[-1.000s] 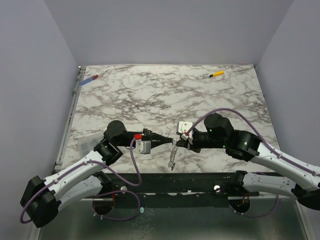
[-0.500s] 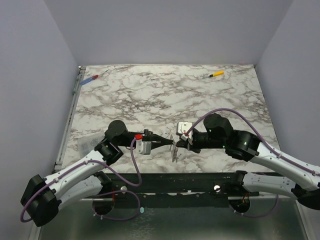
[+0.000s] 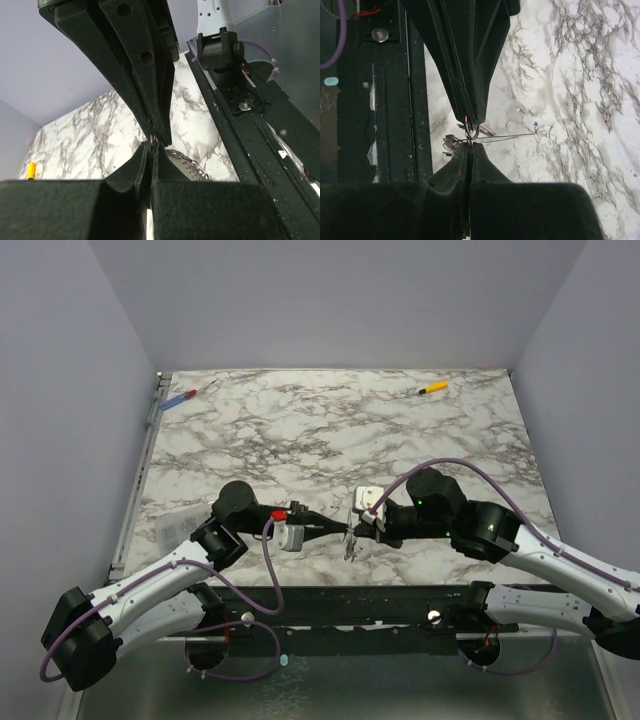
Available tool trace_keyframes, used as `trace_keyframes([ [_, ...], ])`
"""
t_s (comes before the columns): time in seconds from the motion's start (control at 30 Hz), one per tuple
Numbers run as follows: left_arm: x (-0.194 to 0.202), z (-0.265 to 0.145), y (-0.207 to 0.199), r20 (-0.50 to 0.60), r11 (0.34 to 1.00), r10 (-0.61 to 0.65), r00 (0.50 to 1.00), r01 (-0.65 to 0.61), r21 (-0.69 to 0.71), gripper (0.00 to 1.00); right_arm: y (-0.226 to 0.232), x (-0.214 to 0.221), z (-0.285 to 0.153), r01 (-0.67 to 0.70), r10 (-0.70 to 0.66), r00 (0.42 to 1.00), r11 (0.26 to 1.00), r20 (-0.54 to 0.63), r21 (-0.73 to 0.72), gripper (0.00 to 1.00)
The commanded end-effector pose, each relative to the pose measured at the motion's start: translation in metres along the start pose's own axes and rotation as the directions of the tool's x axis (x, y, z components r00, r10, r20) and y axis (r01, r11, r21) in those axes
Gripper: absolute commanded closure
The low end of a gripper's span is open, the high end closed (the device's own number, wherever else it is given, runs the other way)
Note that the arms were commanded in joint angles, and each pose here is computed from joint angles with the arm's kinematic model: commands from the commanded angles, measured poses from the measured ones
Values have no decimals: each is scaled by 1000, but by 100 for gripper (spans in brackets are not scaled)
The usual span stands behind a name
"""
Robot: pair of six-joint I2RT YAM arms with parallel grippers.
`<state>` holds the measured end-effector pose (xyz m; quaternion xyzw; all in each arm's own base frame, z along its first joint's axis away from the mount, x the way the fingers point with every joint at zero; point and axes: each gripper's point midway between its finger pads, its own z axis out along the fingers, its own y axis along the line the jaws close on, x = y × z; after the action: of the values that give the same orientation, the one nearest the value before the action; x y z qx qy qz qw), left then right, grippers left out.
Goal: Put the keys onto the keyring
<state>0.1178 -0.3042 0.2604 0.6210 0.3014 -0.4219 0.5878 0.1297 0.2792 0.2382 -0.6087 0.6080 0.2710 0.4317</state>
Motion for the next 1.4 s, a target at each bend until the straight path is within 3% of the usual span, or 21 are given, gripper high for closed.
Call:
trace_keyframes([
  [0.0,-9,4,-10,29,998,-3,1000,1,66,100,-6,-24,-12,31,-32,998,999,61,22,99],
  [0.57,3,2,-4,-43,999,48,998,-47,18,100,-5,-20,-10,16,-16,999,1000,31,12,99],
  [0.87,3,0,3,-60,998,67,996,-68,-18,100,17,-13,-7,-8,8,1000,993,-2,-114,99],
  [1.37,2,-1,3,-59,997,76,995,-77,-19,100,1,-9,-8,5,-5,1000,1000,24,-1,99],
])
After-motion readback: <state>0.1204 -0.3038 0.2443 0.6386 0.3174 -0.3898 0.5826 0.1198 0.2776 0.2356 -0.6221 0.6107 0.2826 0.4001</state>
